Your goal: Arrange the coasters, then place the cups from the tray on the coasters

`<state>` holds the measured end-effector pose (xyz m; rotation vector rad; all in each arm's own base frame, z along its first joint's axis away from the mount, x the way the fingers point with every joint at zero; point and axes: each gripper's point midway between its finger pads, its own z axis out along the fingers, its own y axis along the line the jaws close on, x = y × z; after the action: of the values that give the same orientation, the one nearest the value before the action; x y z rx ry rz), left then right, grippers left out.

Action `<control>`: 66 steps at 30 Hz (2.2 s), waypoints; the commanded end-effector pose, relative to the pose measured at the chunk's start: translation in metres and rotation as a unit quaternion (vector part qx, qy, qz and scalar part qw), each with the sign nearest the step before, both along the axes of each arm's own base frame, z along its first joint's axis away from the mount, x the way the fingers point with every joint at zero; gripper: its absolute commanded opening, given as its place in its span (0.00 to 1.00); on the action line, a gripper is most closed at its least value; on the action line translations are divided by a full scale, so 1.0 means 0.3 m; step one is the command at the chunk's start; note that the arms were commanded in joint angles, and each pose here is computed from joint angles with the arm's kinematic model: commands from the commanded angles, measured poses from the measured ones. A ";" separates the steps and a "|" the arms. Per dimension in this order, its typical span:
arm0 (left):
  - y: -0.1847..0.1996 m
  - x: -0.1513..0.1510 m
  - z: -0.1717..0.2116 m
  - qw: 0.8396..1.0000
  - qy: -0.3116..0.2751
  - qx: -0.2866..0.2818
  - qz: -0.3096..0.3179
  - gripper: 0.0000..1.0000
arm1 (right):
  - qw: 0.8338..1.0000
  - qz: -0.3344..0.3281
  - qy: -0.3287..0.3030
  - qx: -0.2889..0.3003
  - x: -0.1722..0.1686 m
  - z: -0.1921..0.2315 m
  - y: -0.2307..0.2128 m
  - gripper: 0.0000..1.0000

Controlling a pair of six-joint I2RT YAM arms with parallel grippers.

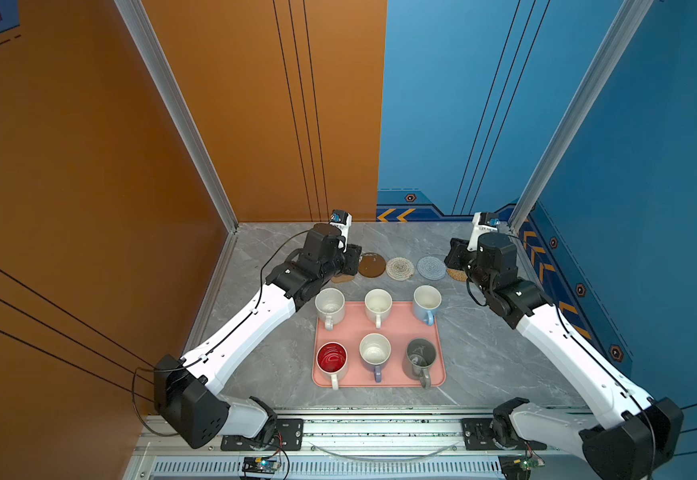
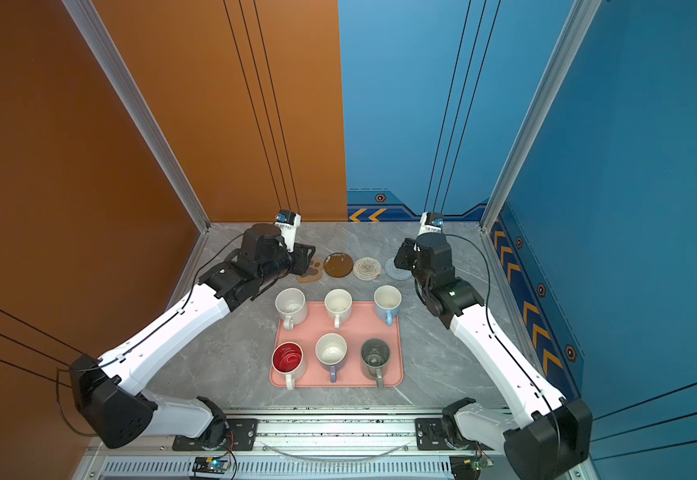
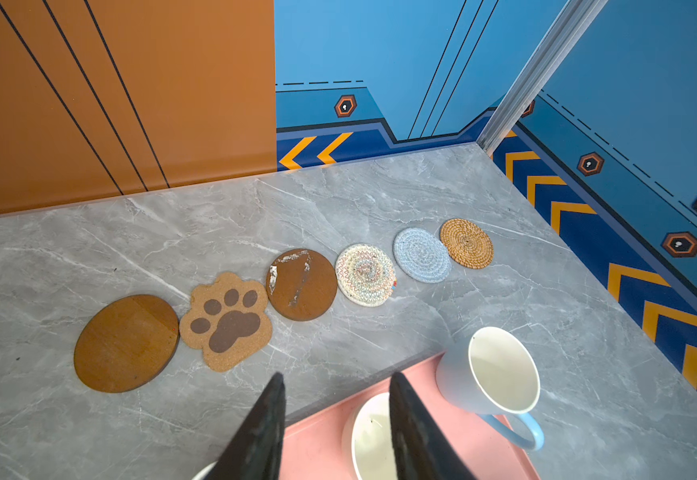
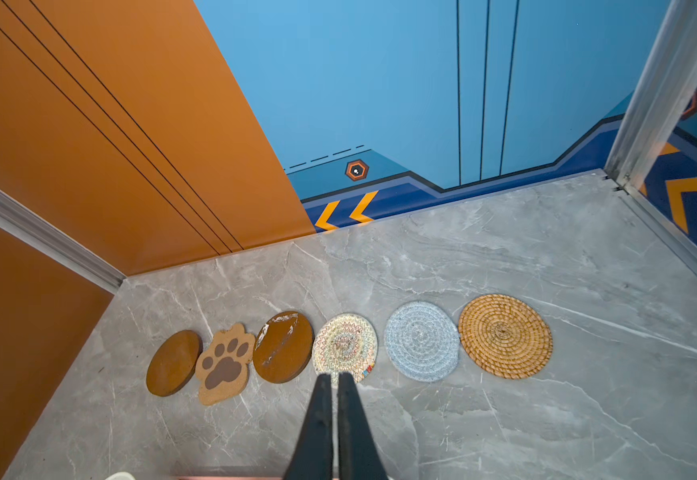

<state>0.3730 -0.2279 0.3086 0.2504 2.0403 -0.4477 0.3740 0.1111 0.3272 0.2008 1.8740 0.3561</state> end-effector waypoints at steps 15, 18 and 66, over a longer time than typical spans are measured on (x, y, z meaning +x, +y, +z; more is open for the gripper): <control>0.026 -0.089 -0.095 0.995 -0.069 -0.055 0.034 0.42 | 0.996 0.055 -0.027 0.060 -0.269 0.059 0.021 0.00; 0.013 -0.092 -0.110 0.996 -0.067 -0.046 0.021 0.42 | 0.996 0.072 -0.012 0.049 -0.308 0.031 0.055 0.00; -0.049 0.114 -0.116 0.980 -0.076 -0.162 0.082 0.40 | 0.999 -0.015 0.026 0.036 -0.427 0.050 0.157 0.29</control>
<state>0.4021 -0.2320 0.2463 -0.0294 1.8598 -0.5336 0.2475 0.1716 0.3347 0.2463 1.9319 0.4376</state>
